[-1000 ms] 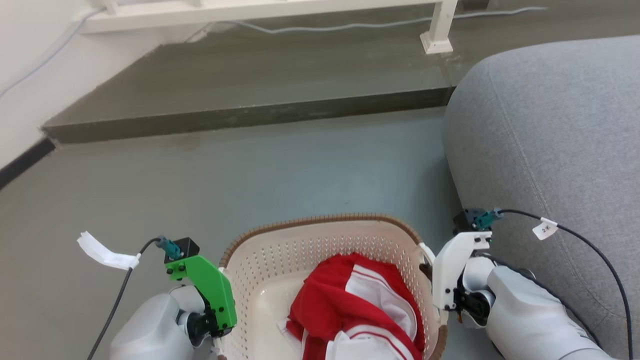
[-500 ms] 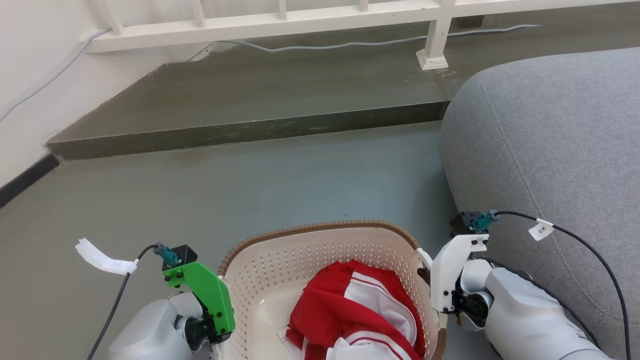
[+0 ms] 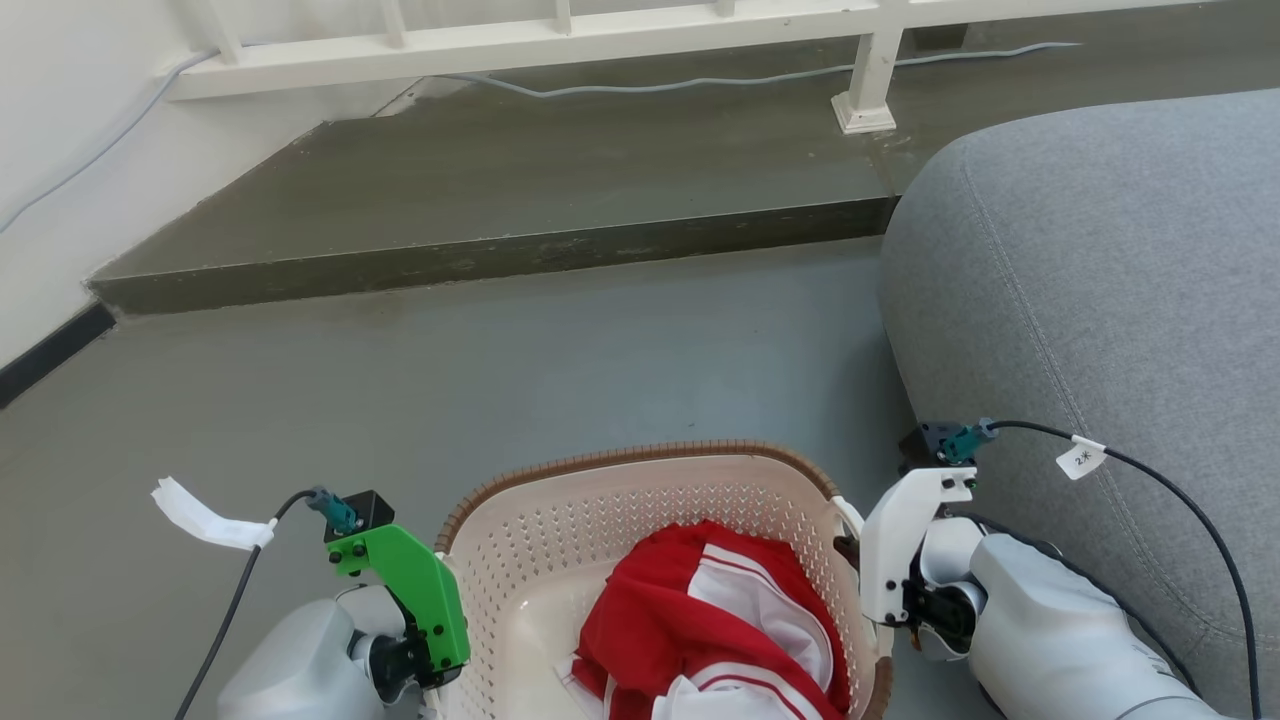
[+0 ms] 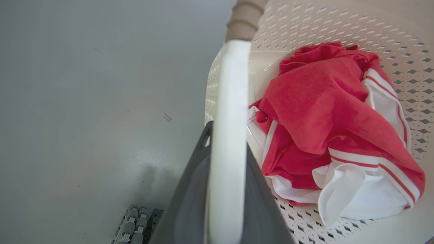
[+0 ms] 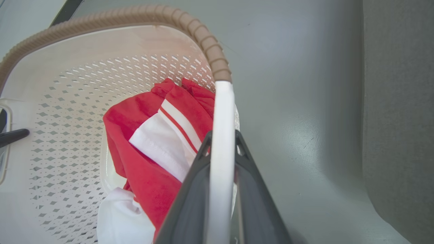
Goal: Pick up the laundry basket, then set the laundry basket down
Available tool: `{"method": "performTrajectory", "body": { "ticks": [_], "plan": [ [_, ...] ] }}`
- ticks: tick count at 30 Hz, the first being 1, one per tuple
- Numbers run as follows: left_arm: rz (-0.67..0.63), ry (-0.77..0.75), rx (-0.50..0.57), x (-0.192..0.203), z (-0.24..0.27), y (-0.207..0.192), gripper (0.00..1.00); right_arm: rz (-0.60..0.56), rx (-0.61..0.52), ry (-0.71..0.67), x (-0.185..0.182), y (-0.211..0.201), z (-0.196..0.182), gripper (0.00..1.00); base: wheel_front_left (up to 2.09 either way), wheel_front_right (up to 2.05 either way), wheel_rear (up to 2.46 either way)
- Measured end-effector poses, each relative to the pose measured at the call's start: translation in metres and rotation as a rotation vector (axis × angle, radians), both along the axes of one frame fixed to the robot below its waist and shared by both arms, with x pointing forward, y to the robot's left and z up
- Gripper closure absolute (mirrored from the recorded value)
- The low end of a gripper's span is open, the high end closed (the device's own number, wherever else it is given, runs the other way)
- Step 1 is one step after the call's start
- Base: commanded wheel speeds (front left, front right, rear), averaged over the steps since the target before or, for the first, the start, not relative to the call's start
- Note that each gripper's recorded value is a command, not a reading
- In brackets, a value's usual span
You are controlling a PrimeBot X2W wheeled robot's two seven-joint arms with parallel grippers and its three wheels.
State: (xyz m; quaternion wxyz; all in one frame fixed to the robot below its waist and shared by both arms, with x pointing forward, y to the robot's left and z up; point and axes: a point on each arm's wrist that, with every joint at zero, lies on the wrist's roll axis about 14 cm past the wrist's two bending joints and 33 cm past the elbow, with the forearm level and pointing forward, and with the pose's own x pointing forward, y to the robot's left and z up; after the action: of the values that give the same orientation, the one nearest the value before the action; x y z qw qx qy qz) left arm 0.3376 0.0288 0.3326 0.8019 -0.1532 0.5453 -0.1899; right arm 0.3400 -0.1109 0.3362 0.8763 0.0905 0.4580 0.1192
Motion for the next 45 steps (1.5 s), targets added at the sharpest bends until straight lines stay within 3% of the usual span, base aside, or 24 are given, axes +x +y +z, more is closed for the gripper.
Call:
{"method": "performTrajectory", "body": {
  "ticks": [32,45],
  "plan": [
    [0.019,-0.033,-0.009,0.003,0.005,0.001,1.00,-0.005,0.012,-0.022,0.002,0.002,0.004,1.00,0.00,0.00,0.00],
    [0.059,-0.086,-0.011,0.024,-0.002,-0.002,1.00,-0.030,0.018,-0.088,0.026,0.000,0.005,1.00,0.00,0.00,0.00]
  ]
}}
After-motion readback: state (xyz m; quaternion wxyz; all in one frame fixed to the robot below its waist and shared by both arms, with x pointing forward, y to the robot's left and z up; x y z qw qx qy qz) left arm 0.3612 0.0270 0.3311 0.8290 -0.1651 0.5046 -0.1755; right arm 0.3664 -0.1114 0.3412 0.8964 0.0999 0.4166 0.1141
